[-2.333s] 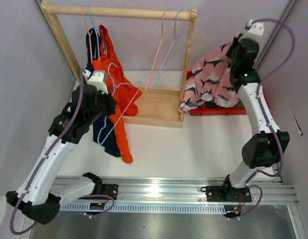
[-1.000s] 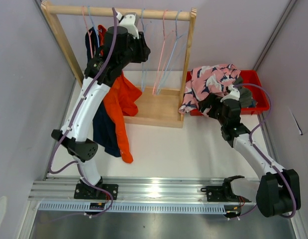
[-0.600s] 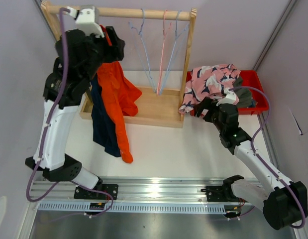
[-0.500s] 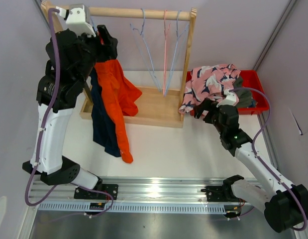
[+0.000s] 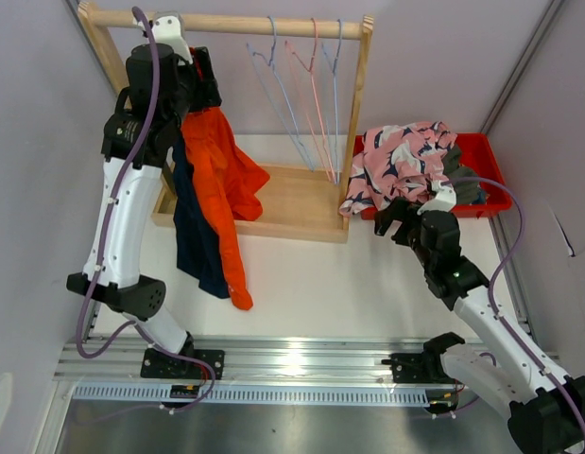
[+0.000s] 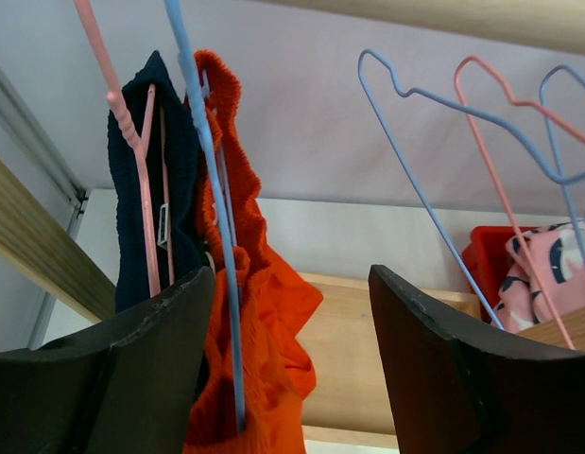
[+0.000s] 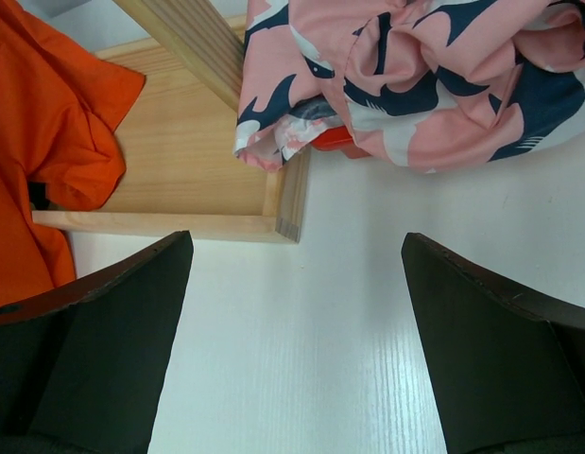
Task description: Remove the shorts from the hanger
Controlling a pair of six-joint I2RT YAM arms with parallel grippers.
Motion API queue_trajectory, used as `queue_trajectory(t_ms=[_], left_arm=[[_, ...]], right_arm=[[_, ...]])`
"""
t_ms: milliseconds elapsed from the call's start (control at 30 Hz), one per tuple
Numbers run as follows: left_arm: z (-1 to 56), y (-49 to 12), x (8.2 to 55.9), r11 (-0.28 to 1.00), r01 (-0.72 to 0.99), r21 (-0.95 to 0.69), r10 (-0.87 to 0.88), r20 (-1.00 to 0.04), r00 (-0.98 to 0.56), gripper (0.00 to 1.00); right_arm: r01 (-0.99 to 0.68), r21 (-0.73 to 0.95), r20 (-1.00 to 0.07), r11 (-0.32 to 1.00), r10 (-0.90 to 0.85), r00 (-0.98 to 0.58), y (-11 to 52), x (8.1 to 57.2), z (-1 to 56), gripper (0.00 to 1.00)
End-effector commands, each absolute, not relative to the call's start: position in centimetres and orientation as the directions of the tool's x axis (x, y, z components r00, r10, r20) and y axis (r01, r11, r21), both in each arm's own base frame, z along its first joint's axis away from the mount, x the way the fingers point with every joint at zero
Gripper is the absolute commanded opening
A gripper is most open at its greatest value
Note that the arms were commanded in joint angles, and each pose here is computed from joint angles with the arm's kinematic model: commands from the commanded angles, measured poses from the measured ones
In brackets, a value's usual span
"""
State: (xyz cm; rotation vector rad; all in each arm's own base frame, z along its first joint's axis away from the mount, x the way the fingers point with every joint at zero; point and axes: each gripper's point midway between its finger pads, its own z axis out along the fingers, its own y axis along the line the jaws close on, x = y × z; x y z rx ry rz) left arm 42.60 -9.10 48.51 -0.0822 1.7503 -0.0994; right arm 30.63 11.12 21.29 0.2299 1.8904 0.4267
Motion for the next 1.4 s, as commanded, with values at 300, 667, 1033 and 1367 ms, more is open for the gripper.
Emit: queue_trajectory(t_ms=[300,667,1033,1367], left_arm=[[48.8,-8.2,44.0,0.989,-0.010,-0.145,-0.145,-0.975,-0.169,0.67],[47.5,-8.3,45.4,0.989,-0.020,-0.145,-0.146,-0.968,-0.202,0.20],[50.6,-9.6,43.2,0.975,0.065,-0.211,-0.199,-0.967,-0.156,0.00],[57.0,-11.6,36.9,0.918,0.264,-0.296,-0.295,-0.954,-0.045,0.00]], right_arm=[[-0.024,0.378,-0.869,0.926,0.346,-0.354,10.5,30.0,20.3,0.99],[-0.019,0.360,-0.875,0.933,0.330,-0.354,10.1,29.9,20.2,0.99],[-0.052,0.360,-0.891,0.931,0.327,-0.315,10.2,29.7,22.5,0.99],[-0.348,0.342,-0.939,0.873,0.307,-0.153,13.9,28.5,33.3,0.99]])
